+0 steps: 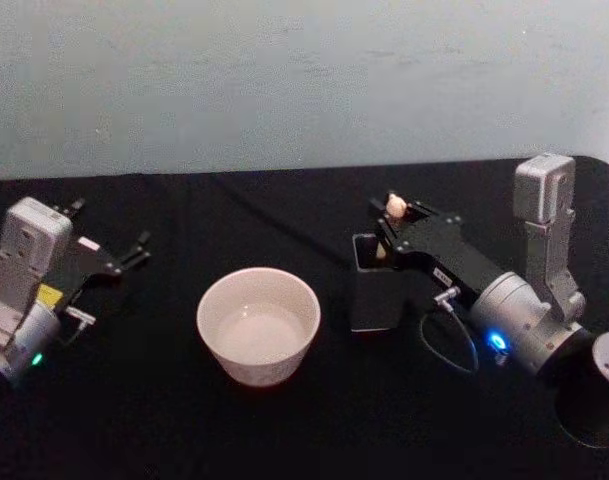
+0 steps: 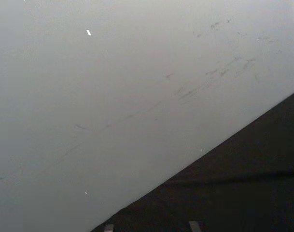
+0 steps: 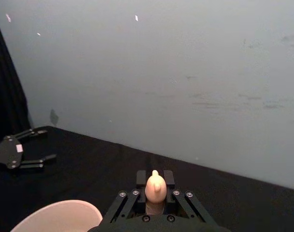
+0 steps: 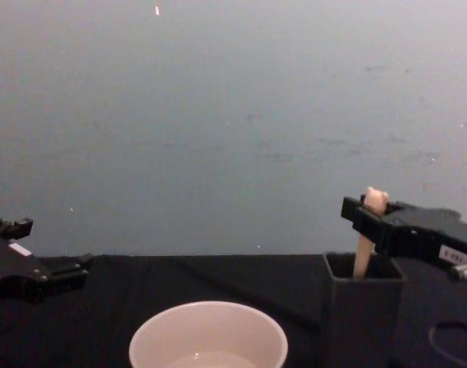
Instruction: Pick up the stirring spoon with one hand, stir inside the cup, then place it back in its original position.
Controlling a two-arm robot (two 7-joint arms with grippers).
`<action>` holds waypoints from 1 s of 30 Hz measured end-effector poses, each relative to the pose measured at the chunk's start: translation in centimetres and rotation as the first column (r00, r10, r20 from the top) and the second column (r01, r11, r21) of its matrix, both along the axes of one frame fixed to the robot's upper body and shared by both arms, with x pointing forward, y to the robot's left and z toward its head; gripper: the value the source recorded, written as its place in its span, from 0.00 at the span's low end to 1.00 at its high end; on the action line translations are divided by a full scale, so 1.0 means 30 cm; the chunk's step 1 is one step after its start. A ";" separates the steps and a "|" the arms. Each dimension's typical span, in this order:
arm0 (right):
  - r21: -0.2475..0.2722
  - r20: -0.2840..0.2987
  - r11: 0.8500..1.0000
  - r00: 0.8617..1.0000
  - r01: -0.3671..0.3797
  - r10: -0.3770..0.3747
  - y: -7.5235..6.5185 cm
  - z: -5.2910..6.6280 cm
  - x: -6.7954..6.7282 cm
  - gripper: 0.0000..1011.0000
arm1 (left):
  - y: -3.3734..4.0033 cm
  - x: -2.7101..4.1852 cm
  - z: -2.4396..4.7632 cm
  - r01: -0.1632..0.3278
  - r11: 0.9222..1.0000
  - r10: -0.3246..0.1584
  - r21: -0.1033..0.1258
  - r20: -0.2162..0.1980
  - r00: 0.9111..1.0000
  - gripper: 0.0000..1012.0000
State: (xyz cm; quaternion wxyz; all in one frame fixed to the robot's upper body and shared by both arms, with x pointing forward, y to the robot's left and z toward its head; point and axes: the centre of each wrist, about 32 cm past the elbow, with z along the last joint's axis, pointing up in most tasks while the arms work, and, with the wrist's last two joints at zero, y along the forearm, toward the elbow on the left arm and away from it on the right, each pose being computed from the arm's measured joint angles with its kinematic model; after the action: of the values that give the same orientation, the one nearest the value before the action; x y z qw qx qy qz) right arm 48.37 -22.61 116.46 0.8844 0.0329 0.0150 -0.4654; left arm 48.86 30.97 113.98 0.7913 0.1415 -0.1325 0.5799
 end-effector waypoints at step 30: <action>-0.017 -0.036 0.999 0.999 0.035 -0.036 0.003 -0.039 0.010 0.21 | 0.000 0.000 0.000 0.000 1.000 0.000 0.000 0.000 1.000 0.99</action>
State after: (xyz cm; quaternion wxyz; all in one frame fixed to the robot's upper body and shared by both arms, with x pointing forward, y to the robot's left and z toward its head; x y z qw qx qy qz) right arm 48.67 -22.51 115.29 0.8758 0.0174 0.0267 -0.4816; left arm 48.86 30.97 113.98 0.7913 0.1415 -0.1325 0.5799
